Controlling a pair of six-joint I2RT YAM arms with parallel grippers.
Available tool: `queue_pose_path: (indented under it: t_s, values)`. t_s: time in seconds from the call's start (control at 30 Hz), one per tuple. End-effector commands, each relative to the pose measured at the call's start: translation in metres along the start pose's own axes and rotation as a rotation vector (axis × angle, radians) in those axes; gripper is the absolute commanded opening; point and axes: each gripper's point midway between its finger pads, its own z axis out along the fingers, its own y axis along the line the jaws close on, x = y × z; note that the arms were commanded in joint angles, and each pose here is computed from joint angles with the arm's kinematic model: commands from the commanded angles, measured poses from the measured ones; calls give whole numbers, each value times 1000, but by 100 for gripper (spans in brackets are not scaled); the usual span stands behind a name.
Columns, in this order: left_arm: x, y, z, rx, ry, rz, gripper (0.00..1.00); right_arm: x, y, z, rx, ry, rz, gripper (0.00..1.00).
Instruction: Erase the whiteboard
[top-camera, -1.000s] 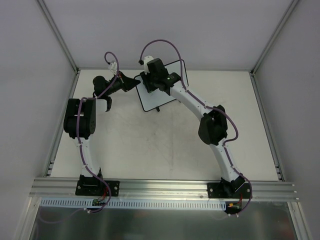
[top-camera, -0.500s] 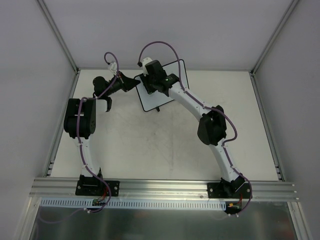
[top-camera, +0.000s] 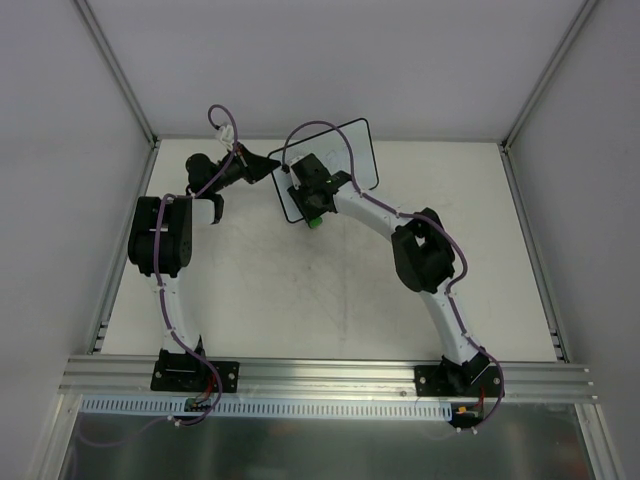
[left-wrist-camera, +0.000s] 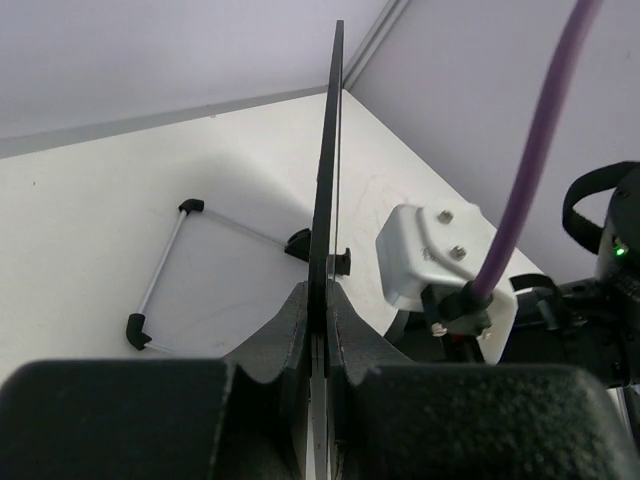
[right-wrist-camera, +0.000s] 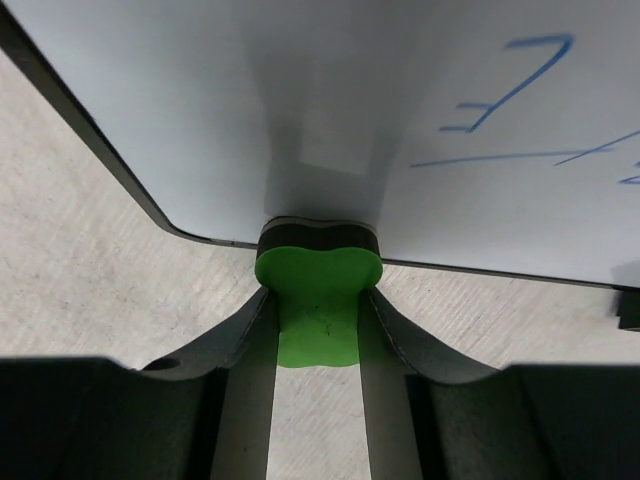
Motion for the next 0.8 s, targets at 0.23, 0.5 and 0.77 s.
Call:
queue_pose_path:
  t_s: [0.23, 0.5, 0.77]
  values:
    - [14, -10, -2, 61, 39, 32, 0, -48, -10, -21, 22, -154, 30, 0]
    - [17, -13, -4, 71, 43, 24, 0, -94, -25, -38, 46, -264, 34, 0]
    - [19, -14, -4, 77, 46, 24, 0, -131, -41, -55, 52, -361, 52, 0]
